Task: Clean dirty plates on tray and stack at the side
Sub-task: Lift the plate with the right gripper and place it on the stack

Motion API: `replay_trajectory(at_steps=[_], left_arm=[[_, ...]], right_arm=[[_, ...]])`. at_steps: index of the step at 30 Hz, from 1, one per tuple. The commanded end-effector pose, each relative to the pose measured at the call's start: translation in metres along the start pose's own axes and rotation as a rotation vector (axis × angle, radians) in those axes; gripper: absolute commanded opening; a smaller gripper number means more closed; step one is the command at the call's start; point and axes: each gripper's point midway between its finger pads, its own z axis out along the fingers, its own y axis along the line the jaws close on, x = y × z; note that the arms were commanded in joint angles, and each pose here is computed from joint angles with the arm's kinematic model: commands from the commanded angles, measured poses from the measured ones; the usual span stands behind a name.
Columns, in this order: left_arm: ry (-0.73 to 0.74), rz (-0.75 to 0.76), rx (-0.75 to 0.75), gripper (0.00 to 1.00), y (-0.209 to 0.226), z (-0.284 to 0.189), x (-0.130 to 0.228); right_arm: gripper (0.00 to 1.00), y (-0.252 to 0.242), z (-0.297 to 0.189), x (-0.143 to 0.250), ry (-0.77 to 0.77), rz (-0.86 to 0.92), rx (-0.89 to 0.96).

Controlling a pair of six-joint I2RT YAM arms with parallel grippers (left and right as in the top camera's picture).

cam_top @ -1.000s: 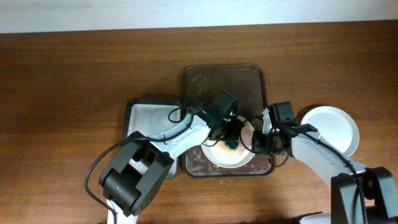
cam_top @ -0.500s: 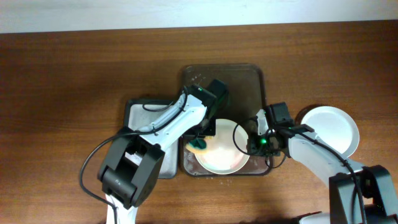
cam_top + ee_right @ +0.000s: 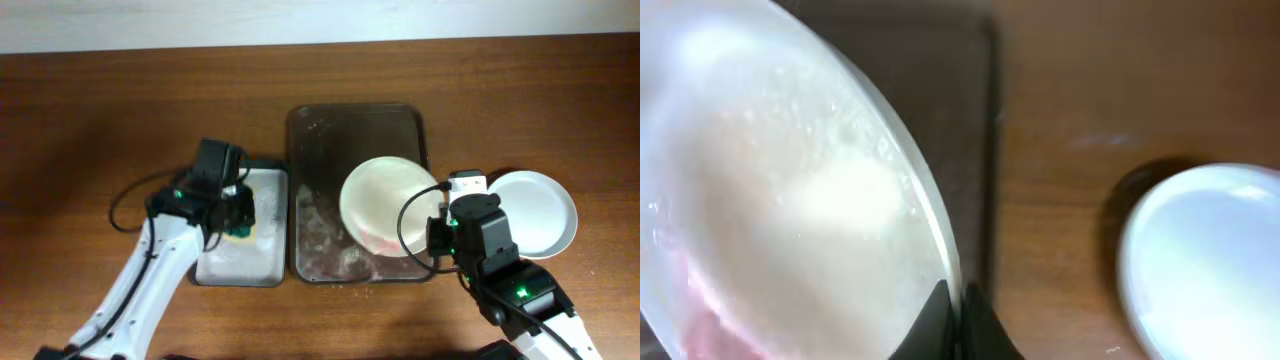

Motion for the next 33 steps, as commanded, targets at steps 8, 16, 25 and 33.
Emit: replay_trajectory(at_steps=[8,16,25,33], left_arm=[[-0.126,0.020,0.189,0.77,-0.023,-0.045,-0.009],[-0.219,0.021,0.219,1.00,-0.016,-0.095,0.003],[-0.215,0.021,0.218,1.00,-0.016,-0.095,0.003],[-0.216,0.021,0.218,1.00,-0.016,-0.095,0.003]], right_arm=[[0.04,0.027,-0.066,-0.060,-0.217,-0.347,0.171],[0.04,0.040,-0.129,-0.082,-0.467,-0.542,0.436],[0.04,0.051,-0.146,-0.096,-0.513,-0.633,0.581],[0.04,0.058,-0.142,-0.095,-0.522,-0.599,0.521]])
